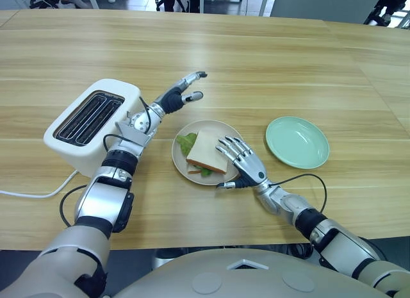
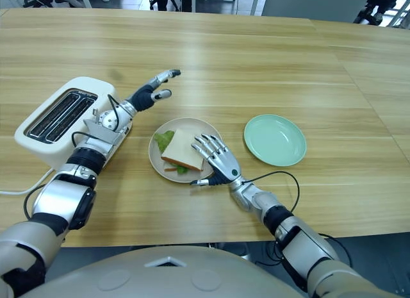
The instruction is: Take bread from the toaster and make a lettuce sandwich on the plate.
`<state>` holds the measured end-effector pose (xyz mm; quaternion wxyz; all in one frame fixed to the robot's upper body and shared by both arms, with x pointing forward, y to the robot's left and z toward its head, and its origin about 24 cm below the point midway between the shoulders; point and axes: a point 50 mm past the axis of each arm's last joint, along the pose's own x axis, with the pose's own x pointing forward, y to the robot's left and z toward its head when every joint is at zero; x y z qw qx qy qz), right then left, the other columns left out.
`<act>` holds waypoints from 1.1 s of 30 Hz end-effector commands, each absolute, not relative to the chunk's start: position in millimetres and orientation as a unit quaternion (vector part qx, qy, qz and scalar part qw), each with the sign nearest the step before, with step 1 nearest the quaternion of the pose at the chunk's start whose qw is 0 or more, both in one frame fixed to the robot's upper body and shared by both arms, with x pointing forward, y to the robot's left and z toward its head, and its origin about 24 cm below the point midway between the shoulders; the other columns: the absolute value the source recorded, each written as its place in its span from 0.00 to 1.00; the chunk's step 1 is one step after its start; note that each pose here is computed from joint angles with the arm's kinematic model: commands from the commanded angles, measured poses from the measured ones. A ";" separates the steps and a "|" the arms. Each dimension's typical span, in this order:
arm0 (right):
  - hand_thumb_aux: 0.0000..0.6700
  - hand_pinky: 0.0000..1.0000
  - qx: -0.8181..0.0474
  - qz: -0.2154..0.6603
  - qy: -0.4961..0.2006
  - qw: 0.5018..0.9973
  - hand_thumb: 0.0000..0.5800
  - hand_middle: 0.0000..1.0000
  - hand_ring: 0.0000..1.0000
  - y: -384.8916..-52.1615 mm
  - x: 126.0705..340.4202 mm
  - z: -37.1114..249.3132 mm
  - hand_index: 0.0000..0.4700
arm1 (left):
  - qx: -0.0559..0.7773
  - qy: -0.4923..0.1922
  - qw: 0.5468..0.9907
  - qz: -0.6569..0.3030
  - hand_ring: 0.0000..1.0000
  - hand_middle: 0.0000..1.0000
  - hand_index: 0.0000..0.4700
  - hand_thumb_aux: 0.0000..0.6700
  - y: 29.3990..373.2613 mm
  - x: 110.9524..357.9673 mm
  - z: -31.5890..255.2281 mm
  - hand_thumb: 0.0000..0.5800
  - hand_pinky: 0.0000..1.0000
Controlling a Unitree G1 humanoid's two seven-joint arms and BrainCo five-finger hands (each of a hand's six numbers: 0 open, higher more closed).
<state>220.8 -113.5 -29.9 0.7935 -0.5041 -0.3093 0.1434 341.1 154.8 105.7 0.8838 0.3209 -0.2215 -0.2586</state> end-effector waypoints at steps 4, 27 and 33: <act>0.35 0.00 -0.295 0.105 -0.349 0.883 0.58 0.00 0.00 -119.4 220.8 32.4 0.35 | 0.206 -0.309 0.856 -0.360 0.45 0.45 0.72 0.74 153.1 304.0 123.9 0.93 0.45; 1.00 1.00 -0.166 0.554 -0.152 0.802 1.00 1.00 1.00 -131.5 147.4 27.8 0.98 | 0.216 -0.069 0.645 -0.730 1.00 1.00 0.98 1.00 159.7 190.6 37.8 1.00 1.00; 1.00 1.00 -0.253 0.551 -0.067 0.792 1.00 1.00 1.00 -139.4 157.6 -6.2 0.98 | 0.234 -0.057 0.660 -0.711 1.00 1.00 0.98 1.00 150.6 196.9 21.8 1.00 1.00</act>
